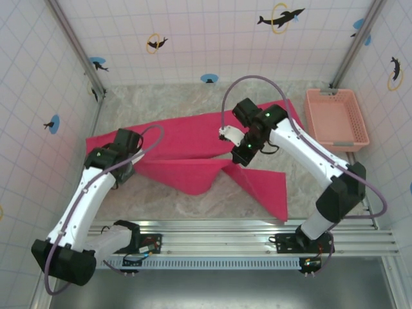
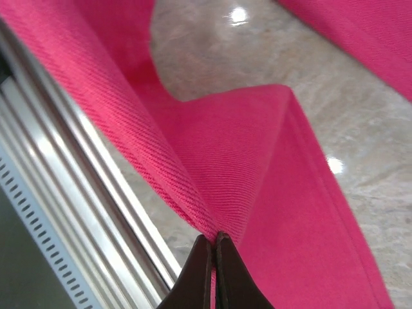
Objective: Roll up the long pants
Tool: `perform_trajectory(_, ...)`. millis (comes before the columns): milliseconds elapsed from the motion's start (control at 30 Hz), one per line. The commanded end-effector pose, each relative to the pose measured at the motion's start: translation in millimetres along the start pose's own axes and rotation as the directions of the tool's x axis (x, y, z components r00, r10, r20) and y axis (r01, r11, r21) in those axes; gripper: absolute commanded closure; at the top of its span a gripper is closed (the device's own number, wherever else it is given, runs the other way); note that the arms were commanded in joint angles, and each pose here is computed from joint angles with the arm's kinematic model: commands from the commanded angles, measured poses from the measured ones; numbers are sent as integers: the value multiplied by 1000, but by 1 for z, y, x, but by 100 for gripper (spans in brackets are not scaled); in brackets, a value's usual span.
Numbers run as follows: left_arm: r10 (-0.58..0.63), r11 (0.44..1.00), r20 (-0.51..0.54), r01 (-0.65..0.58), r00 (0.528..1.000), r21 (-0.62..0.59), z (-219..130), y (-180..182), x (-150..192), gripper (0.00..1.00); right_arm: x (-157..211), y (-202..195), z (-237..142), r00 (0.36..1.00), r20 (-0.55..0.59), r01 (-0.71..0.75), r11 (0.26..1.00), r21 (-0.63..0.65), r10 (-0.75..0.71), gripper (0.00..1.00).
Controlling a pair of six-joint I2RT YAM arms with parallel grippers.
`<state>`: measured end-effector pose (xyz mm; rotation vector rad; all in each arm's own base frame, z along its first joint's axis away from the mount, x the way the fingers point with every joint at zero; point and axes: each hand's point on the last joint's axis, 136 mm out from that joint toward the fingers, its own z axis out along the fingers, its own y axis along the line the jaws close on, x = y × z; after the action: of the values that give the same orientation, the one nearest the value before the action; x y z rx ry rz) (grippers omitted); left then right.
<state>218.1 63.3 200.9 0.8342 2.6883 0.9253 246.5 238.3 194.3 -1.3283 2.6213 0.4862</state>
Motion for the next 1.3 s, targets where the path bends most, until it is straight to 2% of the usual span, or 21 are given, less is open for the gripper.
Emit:
perform_trajectory(0, -5, 995, -155, -11, 988, -103, 6, 40, 10, 100, 45, -71, -24, 962, -202, -124, 955, 269, 182, 100)
perform_trajectory(133, 35, 999, -142, -38, 989, -18, 26, 52, -28, 100, 11, -120, -32, 963, -161, -148, 923, 355, 216, 100)
perform_trajectory(367, 126, 983, -45, -119, 991, 138, 62, 62, -105, 100, -35, -183, -6, 956, -105, -221, 905, 363, 275, 100)
perform_trajectory(500, 58, 977, -41, -48, 997, 207, 92, 81, -129, 100, -51, -219, 15, 951, -68, -257, 892, 373, 303, 100)
perform_trajectory(567, 9, 977, -71, 6, 997, 211, 111, 95, -136, 100, -63, -234, 24, 956, -37, -255, 888, 383, 291, 100)
perform_trajectory(667, 15, 977, -120, 11, 993, 212, 136, 99, -147, 100, -85, -255, 37, 968, 24, -236, 877, 418, 249, 100)
perform_trajectory(867, 93, 960, -196, -36, 976, 277, 181, 77, -152, 100, -123, -280, 57, 974, 141, -225, 859, 459, 179, 100)
perform_trajectory(1067, 80, 958, -242, -7, 967, 288, 211, 68, -157, 100, -158, -287, 71, 978, 200, -153, 848, 508, 57, 98)
perform_trajectory(1100, 74, 958, -244, -1, 967, 286, 213, 69, -158, 99, -164, -288, 74, 978, 204, -140, 840, 524, 36, 96)
perform_trajectory(1200, 81, 959, -278, 2, 957, 285, 232, 62, -160, 77, -184, -283, 83, 976, 213, -81, 832, 550, -46, 90)
perform_trajectory(1267, 70, 961, -293, 15, 953, 275, 237, 63, -159, 59, -197, -273, 92, 970, 221, -30, 849, 528, -103, 93)
